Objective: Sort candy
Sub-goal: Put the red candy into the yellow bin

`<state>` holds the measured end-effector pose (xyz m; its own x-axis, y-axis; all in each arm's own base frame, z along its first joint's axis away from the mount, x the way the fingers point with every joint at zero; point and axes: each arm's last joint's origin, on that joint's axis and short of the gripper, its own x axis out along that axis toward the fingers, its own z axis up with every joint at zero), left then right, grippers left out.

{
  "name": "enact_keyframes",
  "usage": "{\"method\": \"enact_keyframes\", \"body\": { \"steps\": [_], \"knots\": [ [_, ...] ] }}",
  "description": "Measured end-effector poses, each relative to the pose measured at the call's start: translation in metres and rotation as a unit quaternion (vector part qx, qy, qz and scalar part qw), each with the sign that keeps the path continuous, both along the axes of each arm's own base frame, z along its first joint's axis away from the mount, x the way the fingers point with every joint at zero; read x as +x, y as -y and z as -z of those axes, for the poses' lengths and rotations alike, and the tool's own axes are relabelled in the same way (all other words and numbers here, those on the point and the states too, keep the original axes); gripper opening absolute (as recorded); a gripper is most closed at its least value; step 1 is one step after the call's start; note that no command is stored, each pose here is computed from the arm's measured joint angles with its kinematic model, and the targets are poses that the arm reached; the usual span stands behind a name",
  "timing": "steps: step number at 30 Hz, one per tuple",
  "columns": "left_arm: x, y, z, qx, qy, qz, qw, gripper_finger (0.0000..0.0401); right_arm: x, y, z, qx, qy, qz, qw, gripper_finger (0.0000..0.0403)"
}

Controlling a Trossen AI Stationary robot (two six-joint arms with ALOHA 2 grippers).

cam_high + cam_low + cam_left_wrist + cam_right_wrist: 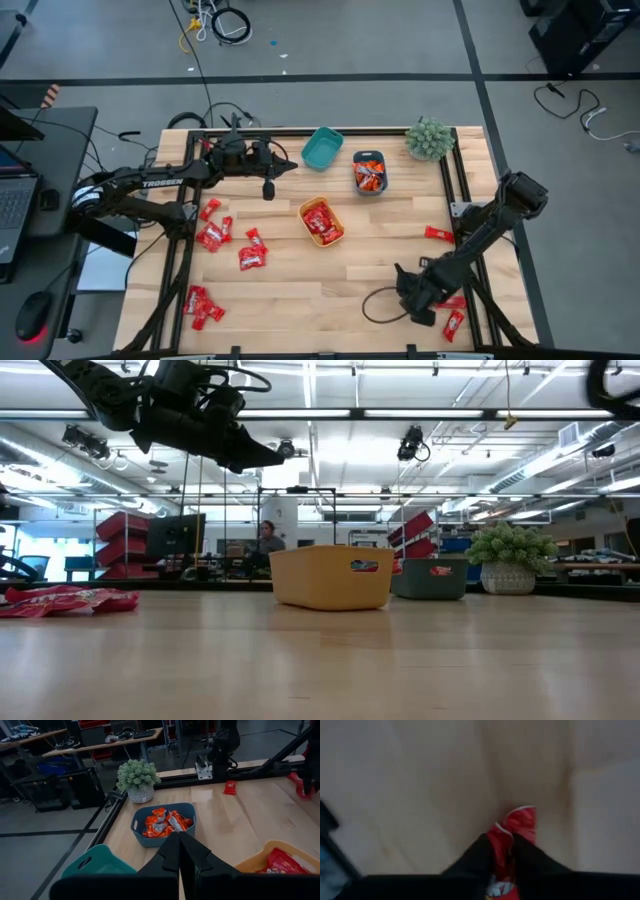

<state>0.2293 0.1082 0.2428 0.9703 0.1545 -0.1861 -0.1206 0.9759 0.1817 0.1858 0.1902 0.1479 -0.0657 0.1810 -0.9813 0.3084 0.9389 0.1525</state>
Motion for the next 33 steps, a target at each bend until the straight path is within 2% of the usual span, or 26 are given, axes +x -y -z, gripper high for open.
{"method": "enact_keyframes", "body": {
  "steps": [1, 3, 7, 10, 13, 17, 20, 23, 26, 33],
  "knots": [
    [0.000, 0.000, 0.000, 0.000, 0.001, 0.000, 1.000, 0.0000, 0.003, 0.005, -0.003, -0.008, 0.014, -0.002, 1.000, 0.0026],
    [0.000, 0.000, -0.001, 0.002, 0.004, 0.000, 1.000, 0.0000, 0.011, 0.015, -0.008, -0.028, 0.051, -0.012, 0.998, 0.0016],
    [0.000, 0.000, -0.003, 0.006, 0.012, 0.000, 1.000, 0.0000, 0.029, 0.046, -0.020, -0.079, 0.115, -0.030, 0.990, 0.0045],
    [0.000, 0.000, -0.003, 0.010, 0.014, 0.001, 1.000, 0.0000, 0.048, 0.075, -0.030, -0.121, 0.172, -0.047, 0.977, 0.0046],
    [0.001, 0.000, -0.004, 0.012, 0.016, 0.001, 1.000, 0.0000, 0.070, 0.104, -0.042, -0.143, 0.251, -0.057, 0.956, 0.0026],
    [0.001, 0.000, -0.004, 0.012, 0.016, 0.001, 1.000, 0.0000, 0.099, 0.134, -0.056, -0.155, 0.363, -0.073, 0.916, 0.0011],
    [0.001, 0.000, -0.004, 0.012, 0.016, 0.001, 1.000, 0.0000, 0.113, 0.152, -0.062, -0.160, 0.414, -0.085, 0.892, 0.0018],
    [0.001, 0.000, -0.003, 0.012, 0.016, 0.003, 1.000, 0.0000, 0.124, 0.165, -0.062, -0.168, 0.445, -0.084, 0.876, 0.0026],
    [0.001, 0.000, -0.003, 0.012, 0.016, 0.004, 1.000, 0.0000, 0.134, 0.173, -0.055, -0.176, 0.455, -0.078, 0.869, 0.0021],
    [0.000, 0.000, -0.003, 0.009, 0.012, 0.003, 1.000, 0.0000, 0.166, 0.181, -0.040, -0.175, 0.442, -0.056, 0.878, 0.0022]
  ]
}}
